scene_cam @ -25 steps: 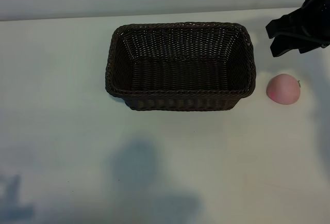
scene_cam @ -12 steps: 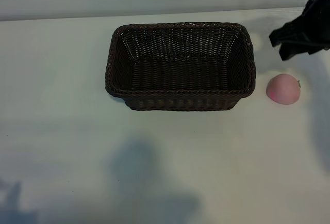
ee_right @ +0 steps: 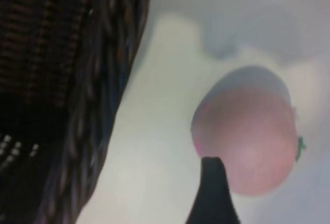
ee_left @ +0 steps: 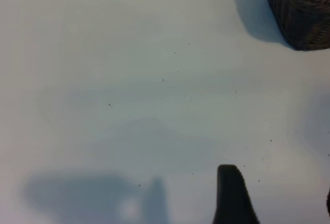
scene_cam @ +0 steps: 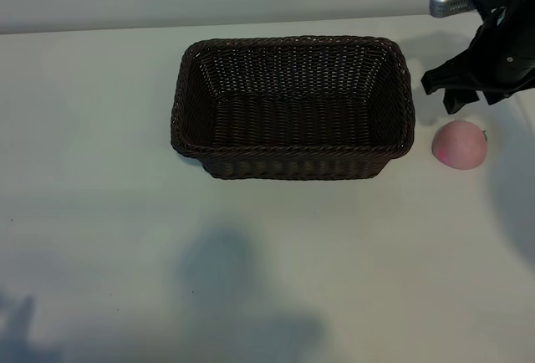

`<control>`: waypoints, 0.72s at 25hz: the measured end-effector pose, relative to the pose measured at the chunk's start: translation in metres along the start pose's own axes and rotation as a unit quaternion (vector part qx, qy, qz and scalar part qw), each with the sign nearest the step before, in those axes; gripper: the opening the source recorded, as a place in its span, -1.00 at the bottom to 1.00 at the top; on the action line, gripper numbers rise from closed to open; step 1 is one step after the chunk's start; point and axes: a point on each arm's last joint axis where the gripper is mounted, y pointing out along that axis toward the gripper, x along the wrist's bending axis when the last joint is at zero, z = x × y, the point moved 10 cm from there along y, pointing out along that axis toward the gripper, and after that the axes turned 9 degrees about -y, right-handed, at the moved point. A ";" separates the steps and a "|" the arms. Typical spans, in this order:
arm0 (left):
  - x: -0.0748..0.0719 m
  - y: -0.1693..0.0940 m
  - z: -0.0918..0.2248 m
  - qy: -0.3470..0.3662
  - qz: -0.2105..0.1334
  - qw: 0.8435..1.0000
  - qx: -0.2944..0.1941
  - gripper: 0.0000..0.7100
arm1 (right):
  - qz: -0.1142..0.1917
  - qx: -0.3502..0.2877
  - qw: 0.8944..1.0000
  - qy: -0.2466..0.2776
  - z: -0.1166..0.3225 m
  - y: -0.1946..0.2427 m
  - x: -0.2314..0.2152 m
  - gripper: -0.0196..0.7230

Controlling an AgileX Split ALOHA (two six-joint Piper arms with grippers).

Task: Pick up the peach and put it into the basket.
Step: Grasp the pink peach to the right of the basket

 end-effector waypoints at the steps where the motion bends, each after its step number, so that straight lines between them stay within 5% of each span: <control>1: 0.000 0.000 0.000 0.000 0.000 1.000 0.000 0.25 | 0.001 0.004 1.000 0.001 0.001 0.004 -0.001 0.47; 5: 0.000 0.000 0.000 0.000 0.000 1.000 -0.001 0.28 | 0.003 0.025 1.000 -0.001 0.008 0.021 -0.002 0.47; 13: 0.000 0.000 -0.003 0.000 0.000 1.000 -0.008 0.69 | -0.003 0.045 0.999 0.004 0.015 0.044 0.000 0.46; 15: 0.000 0.000 -0.003 0.000 0.000 1.000 -0.008 0.70 | -0.004 0.049 0.999 0.004 0.017 0.049 0.000 0.39; 18: 0.000 0.000 -0.003 0.000 0.000 1.000 -0.008 0.66 | -0.005 0.055 0.998 0.004 0.019 0.053 0.001 -0.01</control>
